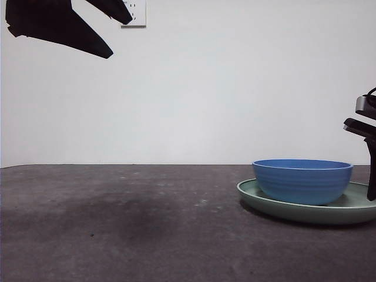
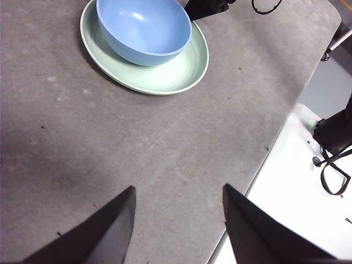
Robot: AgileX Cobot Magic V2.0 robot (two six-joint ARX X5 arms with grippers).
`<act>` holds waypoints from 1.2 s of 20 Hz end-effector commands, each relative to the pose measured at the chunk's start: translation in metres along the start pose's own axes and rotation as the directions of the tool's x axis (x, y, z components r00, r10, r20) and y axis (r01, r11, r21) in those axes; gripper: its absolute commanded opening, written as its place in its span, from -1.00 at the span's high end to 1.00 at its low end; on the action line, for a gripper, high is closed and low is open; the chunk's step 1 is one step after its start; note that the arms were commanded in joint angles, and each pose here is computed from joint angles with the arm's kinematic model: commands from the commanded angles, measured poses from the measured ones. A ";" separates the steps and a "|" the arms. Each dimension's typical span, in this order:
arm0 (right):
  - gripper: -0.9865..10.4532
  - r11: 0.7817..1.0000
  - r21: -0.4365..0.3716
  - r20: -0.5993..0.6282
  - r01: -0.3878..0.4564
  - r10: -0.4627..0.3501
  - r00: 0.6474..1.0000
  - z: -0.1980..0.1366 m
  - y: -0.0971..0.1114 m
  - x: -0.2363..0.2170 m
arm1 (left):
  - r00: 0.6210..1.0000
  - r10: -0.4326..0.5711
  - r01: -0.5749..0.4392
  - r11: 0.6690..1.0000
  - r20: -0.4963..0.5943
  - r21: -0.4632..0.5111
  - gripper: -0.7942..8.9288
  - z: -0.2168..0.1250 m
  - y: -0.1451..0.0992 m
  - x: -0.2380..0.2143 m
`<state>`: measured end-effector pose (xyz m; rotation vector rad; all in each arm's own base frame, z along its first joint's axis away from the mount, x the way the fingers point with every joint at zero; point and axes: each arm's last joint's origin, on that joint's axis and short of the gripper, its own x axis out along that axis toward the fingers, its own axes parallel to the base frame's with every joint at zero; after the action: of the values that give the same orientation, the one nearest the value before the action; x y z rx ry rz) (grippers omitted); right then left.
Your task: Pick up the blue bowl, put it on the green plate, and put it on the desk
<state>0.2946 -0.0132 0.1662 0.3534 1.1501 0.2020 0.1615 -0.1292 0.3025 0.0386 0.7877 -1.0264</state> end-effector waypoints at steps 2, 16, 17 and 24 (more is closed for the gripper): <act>0.81 0.999 -0.007 0.066 -0.032 0.033 0.997 0.008 0.006 -0.013 | 1.000 -0.011 0.011 1.000 0.010 0.012 0.31 0.004 -0.002 0.000; 0.81 0.964 -0.102 0.170 -0.245 0.260 0.950 0.004 0.084 -0.036 | 1.000 -0.011 0.011 1.000 0.010 0.013 0.31 0.004 -0.002 0.000; 0.81 0.962 -0.115 0.173 -0.249 0.266 0.948 0.003 0.092 -0.034 | 1.000 -0.011 0.011 1.000 0.010 0.013 0.31 0.004 -0.002 0.000; 0.81 0.950 -0.138 0.117 -0.281 0.297 0.948 -0.007 0.129 0.005 | 1.000 -0.011 0.011 1.000 0.010 0.013 0.31 0.004 -0.002 0.000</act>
<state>0.2887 0.1066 0.2049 0.3929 0.9545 0.4978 0.1615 -0.1292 0.3025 0.0386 0.7877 -1.0264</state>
